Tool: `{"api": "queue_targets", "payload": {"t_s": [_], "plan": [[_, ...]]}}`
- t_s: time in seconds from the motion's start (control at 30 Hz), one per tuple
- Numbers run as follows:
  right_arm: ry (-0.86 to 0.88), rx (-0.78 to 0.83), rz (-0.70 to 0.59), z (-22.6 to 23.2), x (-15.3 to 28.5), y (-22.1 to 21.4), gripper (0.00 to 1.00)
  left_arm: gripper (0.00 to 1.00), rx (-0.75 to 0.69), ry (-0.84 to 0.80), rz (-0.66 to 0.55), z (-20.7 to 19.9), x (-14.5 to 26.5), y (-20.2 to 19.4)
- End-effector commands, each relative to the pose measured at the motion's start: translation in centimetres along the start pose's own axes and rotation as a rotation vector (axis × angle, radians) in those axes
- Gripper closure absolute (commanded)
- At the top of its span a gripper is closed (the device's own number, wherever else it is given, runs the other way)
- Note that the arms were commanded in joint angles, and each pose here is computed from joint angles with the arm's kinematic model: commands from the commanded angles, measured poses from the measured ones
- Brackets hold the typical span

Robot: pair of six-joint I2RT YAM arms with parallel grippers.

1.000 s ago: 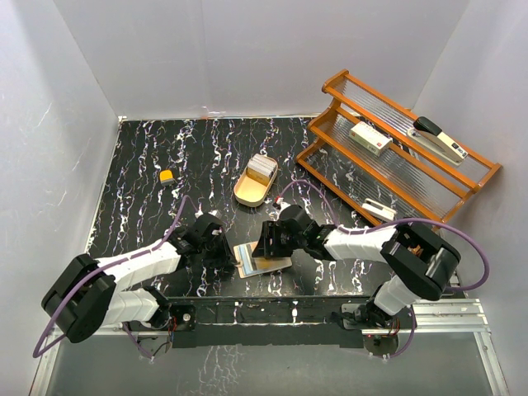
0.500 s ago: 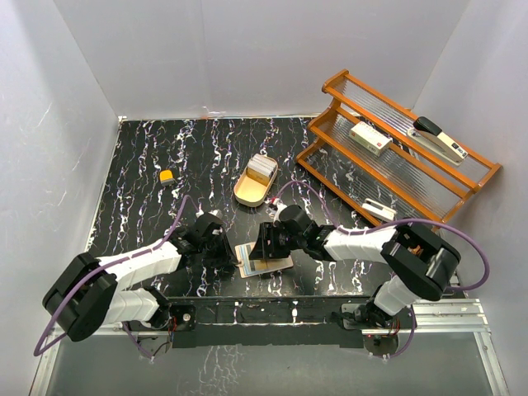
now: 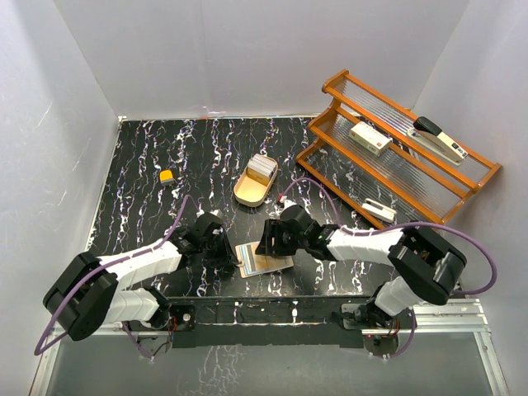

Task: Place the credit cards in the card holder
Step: Insert the credit card into the card holder.

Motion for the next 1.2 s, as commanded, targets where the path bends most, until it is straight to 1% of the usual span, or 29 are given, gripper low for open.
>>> {"api": "queue_targets", "payload": {"t_s": [0.0, 0.23, 0.3, 0.47, 0.57, 0.67, 0.77, 0.93, 1.03, 1.07, 1.1, 1.17], "plan": [[0.035, -0.004, -0.031, 1.0, -0.9, 1.4, 0.47, 1.0, -0.009, -0.019, 0.004, -0.4, 0.1, -0.1], [0.165, 0.05, 0.007, 3.0, -1.8, 1.2, 0.5, 1.0, -0.01, -0.027, 0.01, -0.3, 0.0, -0.2], [0.174, 0.051, 0.022, 3.1, -2.0, 1.0, 0.51, 1.0, -0.009, -0.032, 0.007, -0.3, 0.0, -0.2], [0.182, 0.077, 0.007, 3.3, -1.4, 1.0, 0.51, 1.0, -0.009, -0.031, 0.006, -0.3, -0.1, -0.1], [0.135, 0.104, 0.012, 2.9, -0.6, 0.9, 0.51, 1.0, -0.007, -0.034, 0.008, -0.6, -0.3, 0.0], [0.081, 0.171, -0.001, 2.4, 0.6, 1.3, 0.5, 1.0, -0.006, -0.002, -0.008, -0.5, -0.1, 0.3], [0.032, 0.253, -0.042, 2.2, 2.0, 2.6, 0.48, 0.97, -0.002, 0.038, -0.038, -0.5, 0.3, 0.7], [-0.041, 0.334, -0.136, 1.9, 3.8, 6.1, 0.45, 0.78, 0.026, 0.042, -0.101, -0.9, 1.6, 1.6], [-0.123, 0.387, -0.161, 1.2, 4.2, 8.4, 0.44, 0.6, 0.031, 0.044, -0.147, -1.2, 2.7, 2.1], [-0.159, 0.409, -0.169, 0.8, 4.2, 9.3, 0.44, 0.55, 0.031, 0.039, -0.161, -1.4, 3.0, 2.3], [-0.186, 0.426, -0.177, 0.4, 4.3, 10.2, 0.44, 0.52, 0.031, 0.034, -0.175, -1.5, 3.4, 2.4], [-0.226, 0.456, -0.197, -0.1, 4.4, 12.1, 0.43, 0.49, 0.02, 0.007, -0.2, -2.0, 4.4, 2.7]]}}
Point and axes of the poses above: each gripper's point midway between its finger pads, its own x axis back along the fingers, its own z axis along the line the jaws close on, y = z × x, the point moved 6 cm from there along x, back along the fingers, and after that the axes turned 14 degrees about x, right-handed, at the moved point
